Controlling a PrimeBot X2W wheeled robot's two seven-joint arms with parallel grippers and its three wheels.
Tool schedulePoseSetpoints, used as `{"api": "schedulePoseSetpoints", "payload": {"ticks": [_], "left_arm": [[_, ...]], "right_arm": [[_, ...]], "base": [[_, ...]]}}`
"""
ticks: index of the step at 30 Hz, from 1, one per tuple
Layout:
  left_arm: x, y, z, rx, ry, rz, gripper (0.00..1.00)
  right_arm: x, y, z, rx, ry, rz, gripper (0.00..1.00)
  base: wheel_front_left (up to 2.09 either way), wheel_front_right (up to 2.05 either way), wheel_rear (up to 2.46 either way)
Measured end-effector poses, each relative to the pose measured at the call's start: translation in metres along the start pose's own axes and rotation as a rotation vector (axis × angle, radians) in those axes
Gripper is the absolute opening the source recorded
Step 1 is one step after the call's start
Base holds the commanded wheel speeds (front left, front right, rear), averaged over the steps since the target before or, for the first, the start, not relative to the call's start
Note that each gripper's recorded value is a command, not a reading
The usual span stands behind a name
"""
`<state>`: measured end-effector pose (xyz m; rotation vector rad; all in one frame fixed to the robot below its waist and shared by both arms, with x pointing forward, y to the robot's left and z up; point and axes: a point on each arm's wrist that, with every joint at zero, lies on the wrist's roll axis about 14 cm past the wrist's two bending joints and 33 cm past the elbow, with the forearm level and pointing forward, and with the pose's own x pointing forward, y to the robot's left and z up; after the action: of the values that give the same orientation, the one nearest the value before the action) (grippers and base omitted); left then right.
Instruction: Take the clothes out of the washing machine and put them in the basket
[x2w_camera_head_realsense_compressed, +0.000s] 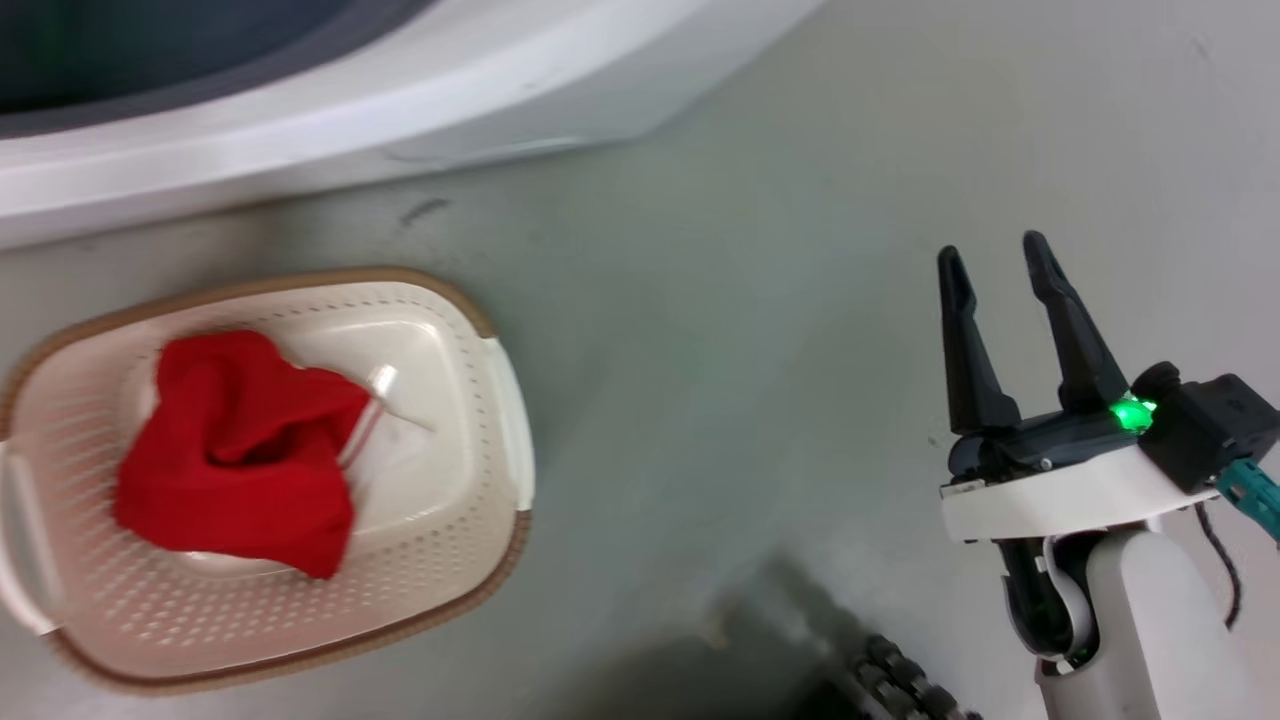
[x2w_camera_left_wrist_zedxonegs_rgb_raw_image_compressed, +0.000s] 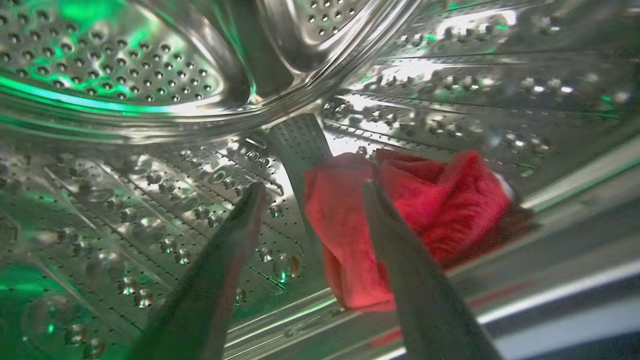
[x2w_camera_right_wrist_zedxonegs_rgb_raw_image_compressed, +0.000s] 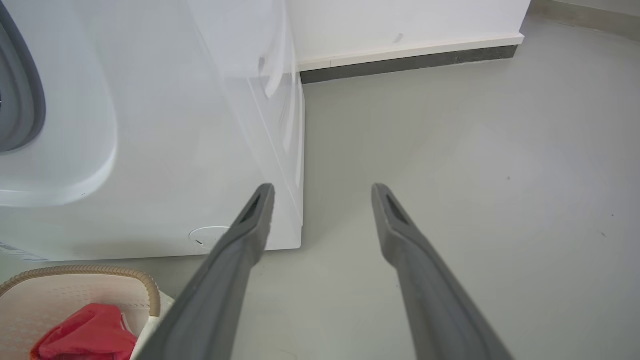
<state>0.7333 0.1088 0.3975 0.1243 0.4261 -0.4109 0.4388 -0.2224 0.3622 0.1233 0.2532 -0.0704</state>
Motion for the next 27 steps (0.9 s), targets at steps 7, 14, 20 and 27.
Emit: {"api": "schedulePoseSetpoints", "payload": {"ticks": [7,14,20,27], "left_arm": [[0.051,-0.011,-0.034,-0.115,0.194,-0.032,1.00],[0.076,-0.031,-0.087,-0.131,0.386,-0.071,1.00],[0.085,-0.038,-0.100,-0.139,0.439,-0.090,1.00],[0.082,-0.041,-0.096,-0.142,0.424,-0.109,0.00]], "right_arm": [[-0.008,-0.019,-0.019,0.005,0.062,-0.059,1.00],[-0.011,-0.026,-0.030,0.000,0.099,-0.083,1.00],[-0.013,-0.030,-0.034,0.000,0.113,-0.095,1.00],[-0.012,-0.031,-0.033,0.001,0.110,-0.097,1.00]], "base": [[0.00,0.00,0.00],[0.00,0.00,0.00],[0.00,0.00,0.00],[0.00,0.00,0.00]]}}
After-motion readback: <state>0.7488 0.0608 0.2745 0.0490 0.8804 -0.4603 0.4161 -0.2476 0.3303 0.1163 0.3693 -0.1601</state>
